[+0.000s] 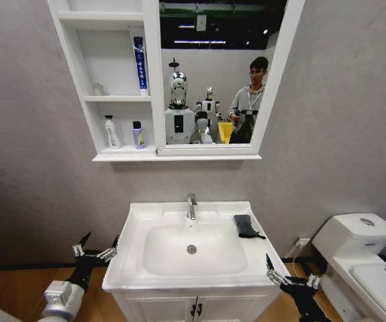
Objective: Move facial cleanser and shampoo from washbasin to cabinet, then wipe washbasin with towel.
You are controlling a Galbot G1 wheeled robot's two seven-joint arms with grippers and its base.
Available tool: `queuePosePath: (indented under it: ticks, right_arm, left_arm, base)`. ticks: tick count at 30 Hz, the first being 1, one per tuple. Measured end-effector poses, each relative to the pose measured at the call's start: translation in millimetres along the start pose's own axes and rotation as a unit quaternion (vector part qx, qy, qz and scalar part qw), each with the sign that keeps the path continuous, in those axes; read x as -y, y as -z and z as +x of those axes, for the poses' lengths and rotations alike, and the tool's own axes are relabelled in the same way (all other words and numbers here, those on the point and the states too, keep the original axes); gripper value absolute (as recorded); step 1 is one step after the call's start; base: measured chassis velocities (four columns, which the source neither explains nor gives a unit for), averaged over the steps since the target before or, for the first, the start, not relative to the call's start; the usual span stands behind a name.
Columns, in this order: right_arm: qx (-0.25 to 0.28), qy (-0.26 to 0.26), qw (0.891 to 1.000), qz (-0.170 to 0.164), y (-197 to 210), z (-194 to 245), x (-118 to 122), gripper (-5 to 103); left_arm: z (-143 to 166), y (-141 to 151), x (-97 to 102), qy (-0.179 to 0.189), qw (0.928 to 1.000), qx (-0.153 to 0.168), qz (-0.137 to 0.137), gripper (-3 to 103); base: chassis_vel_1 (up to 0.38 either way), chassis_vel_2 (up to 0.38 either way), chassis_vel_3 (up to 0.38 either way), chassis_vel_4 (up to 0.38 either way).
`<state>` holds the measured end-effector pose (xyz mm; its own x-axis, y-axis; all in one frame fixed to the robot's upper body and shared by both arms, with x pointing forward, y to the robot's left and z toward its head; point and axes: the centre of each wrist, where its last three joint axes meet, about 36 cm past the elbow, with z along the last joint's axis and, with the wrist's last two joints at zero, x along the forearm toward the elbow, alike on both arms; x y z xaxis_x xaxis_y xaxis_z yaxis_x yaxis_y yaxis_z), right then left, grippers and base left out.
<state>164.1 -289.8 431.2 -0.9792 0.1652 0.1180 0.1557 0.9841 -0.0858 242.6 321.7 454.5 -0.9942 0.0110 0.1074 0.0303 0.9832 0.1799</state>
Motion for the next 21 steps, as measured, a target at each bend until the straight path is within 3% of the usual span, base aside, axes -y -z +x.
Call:
queuePosePath:
  ticks: [9, 21]
  right_arm:
    - [-0.001, 0.0, 1.0, 0.0, -0.4, -0.3, 0.0, 100]
    - [-0.001, 0.0, 1.0, -0.001, -0.6, -0.6, -0.1, 100]
  left_arm:
    - [0.0, 0.0, 0.0, 0.0, 1.0, 0.0, 0.0, 100]
    - [0.0, 0.0, 0.0, 0.0, 1.0, 0.0, 0.0, 100]
  base:
    - [0.135, -0.163, -0.139, 0.142]
    - [0.285, -0.28, -0.264, 0.275]
